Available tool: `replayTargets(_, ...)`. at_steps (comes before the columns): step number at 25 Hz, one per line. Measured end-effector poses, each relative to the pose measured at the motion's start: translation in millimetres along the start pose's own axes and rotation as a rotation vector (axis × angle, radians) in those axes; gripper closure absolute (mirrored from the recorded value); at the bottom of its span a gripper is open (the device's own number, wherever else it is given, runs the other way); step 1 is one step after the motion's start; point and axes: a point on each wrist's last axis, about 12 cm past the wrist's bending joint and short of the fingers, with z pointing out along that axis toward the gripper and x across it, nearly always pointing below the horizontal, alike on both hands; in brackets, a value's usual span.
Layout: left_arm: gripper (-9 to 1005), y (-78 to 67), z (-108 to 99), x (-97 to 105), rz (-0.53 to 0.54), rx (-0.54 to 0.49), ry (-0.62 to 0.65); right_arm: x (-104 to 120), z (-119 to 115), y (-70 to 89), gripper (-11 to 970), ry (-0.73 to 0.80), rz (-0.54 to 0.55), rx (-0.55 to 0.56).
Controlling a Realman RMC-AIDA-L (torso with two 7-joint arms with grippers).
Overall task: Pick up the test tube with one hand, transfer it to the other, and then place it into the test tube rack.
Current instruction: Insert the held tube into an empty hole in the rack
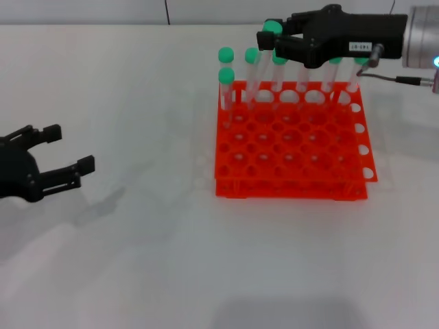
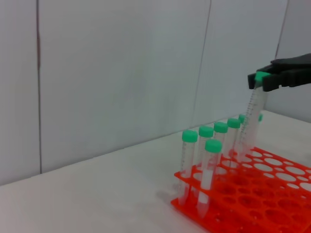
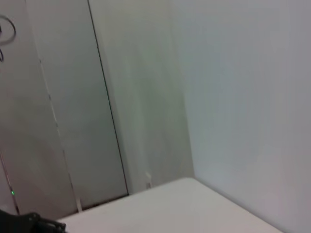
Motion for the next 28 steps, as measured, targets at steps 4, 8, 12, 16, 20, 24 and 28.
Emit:
replayTargets(4, 116, 2.7, 9, -6, 0.011, 0.021, 0.005, -5, 5, -0.9, 710, 0.012, 0.013, 0.008)
replayTargets(8, 116, 5.7, 13, -9, 0.022, 0.012, 0.006, -5, 12, -2.7, 710, 0.037, 0.008, 0.034)
replayTargets(12, 116, 6.8, 15, -10, 0.031, 0.01, 0.005, -3, 16, -3.4, 710, 0.053, 0.01, 0.051)
replayTargets(16, 115, 5.6, 16, -11, 0.06, 0.023, 0.008, -2, 20, -2.7, 710, 0.067, 0.008, 0.062)
replayTargets(20, 115, 4.0, 17, -11, 0.092, 0.037, 0.01, -1, 22, -2.6, 711, 0.073, 0.014, 0.067)
replayTargets(24, 115, 3.6, 18, -11, 0.098, 0.039, 0.011, 1, 23, -3.9, 711, 0.08, 0.011, 0.084)
replayTargets(28, 116, 3.8, 20, -12, 0.102, 0.042, 0.008, 3, 26, -2.9, 711, 0.096, 0.004, 0.088)
